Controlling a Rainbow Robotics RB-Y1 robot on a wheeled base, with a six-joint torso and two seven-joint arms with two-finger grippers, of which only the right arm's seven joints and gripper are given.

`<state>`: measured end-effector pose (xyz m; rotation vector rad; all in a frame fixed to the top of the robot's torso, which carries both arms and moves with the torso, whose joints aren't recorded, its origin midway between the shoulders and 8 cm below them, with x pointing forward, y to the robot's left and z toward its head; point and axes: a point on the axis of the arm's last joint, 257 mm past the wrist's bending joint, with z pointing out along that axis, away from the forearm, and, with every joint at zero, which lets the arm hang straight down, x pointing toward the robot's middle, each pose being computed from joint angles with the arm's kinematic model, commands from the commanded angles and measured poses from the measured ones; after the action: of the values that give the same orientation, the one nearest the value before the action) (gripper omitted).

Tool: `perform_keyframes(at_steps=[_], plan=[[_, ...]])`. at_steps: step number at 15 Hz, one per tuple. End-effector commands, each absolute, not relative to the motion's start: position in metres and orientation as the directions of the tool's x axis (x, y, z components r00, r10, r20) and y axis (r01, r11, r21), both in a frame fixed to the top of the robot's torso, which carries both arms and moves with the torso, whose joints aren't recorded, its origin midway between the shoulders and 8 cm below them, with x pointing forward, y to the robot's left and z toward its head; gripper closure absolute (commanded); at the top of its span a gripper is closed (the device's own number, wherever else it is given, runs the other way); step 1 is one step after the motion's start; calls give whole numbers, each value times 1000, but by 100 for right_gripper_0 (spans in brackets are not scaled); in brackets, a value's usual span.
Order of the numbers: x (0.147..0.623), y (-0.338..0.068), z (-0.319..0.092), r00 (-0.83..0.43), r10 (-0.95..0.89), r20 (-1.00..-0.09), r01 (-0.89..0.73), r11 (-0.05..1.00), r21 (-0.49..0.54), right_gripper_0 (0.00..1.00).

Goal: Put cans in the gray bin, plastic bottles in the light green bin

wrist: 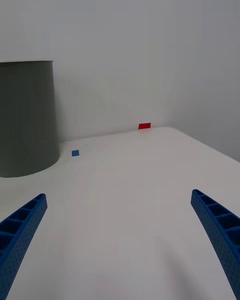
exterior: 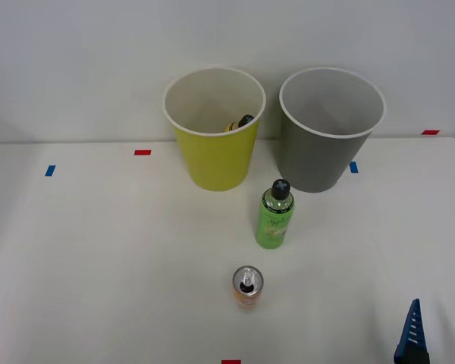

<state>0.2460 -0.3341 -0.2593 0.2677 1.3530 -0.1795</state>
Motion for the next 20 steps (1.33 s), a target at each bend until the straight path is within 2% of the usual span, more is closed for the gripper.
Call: perform_keyframes(at_steps=[1,6,20], plan=[[248,-324,-261,202,11,-979,295,953,71,0],[268,-287,-271,174,83,-981,201,972,118,0],[271,-264,-272,159,62,-985,120,989,82,0]])
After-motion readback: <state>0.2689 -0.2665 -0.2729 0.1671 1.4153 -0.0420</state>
